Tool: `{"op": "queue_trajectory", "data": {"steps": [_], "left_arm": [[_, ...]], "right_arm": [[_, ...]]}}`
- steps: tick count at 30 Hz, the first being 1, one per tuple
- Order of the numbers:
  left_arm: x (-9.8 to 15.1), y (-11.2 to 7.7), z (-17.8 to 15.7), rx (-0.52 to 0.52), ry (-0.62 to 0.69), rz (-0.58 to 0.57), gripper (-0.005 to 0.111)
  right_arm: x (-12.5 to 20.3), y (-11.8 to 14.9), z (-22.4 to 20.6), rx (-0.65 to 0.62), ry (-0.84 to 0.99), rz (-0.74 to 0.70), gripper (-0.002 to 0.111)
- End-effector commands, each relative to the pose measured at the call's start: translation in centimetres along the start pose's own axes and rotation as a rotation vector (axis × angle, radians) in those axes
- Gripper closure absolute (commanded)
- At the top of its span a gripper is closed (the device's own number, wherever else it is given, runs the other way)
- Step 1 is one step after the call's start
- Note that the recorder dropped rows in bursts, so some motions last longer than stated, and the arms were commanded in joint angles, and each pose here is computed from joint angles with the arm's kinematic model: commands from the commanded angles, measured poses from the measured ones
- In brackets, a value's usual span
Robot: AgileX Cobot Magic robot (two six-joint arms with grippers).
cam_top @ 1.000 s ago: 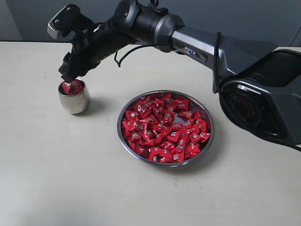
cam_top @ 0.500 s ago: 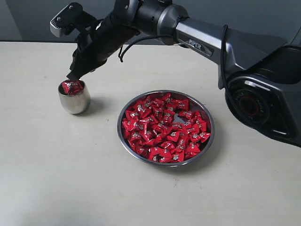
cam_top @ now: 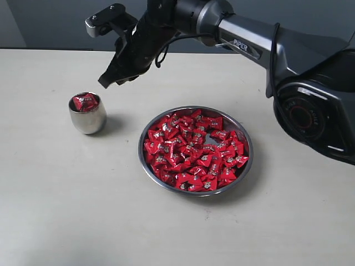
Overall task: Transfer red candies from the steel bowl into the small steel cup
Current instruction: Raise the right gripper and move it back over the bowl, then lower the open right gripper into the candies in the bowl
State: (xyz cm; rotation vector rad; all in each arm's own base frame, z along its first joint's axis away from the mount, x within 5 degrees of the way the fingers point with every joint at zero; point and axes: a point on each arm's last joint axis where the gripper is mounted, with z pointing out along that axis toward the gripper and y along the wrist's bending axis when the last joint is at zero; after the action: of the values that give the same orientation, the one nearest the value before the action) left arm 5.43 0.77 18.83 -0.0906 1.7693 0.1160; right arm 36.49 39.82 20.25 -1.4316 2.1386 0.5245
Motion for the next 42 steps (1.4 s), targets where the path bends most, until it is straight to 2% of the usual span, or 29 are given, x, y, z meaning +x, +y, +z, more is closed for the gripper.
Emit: {"op": "queue_trajectory", "data": {"steps": [1, 12, 20, 24, 27, 31, 36, 42], "left_arm": [[0.1, 0.0, 0.0, 0.001, -0.003, -0.008, 0.106], [0.1, 0.0, 0.0, 0.001, -0.003, -0.008, 0.106], [0.1, 0.0, 0.0, 0.001, -0.003, -0.008, 0.106], [0.1, 0.0, 0.0, 0.001, -0.003, -0.008, 0.106], [0.1, 0.0, 0.0, 0.001, -0.003, -0.008, 0.106], [0.1, 0.0, 0.0, 0.001, -0.003, -0.008, 0.106], [0.1, 0.0, 0.0, 0.001, -0.003, -0.008, 0.106], [0.1, 0.0, 0.0, 0.001, -0.003, -0.008, 0.106]], "right_arm": [[-0.6, -0.7, -1.0, 0.061, -0.041, 0.055, 0.109], [-0.9, -1.1, -1.1, 0.107, -0.080, 0.130, 0.109], [-1.4, -1.8, -1.5, 0.188, -0.126, 0.157, 0.109], [-0.9, -3.1, -1.7, 0.269, -0.110, 0.200, 0.109], [1.0, -4.6, -0.9, 0.325, -0.074, 0.273, 0.109], [2.8, -4.6, -0.3, 0.343, -0.081, 0.259, 0.109], [5.3, -3.1, -4.7, 0.382, -0.101, 0.206, 0.109], [11.1, -2.2, -8.5, 0.405, -0.113, 0.236, 0.109]]}}
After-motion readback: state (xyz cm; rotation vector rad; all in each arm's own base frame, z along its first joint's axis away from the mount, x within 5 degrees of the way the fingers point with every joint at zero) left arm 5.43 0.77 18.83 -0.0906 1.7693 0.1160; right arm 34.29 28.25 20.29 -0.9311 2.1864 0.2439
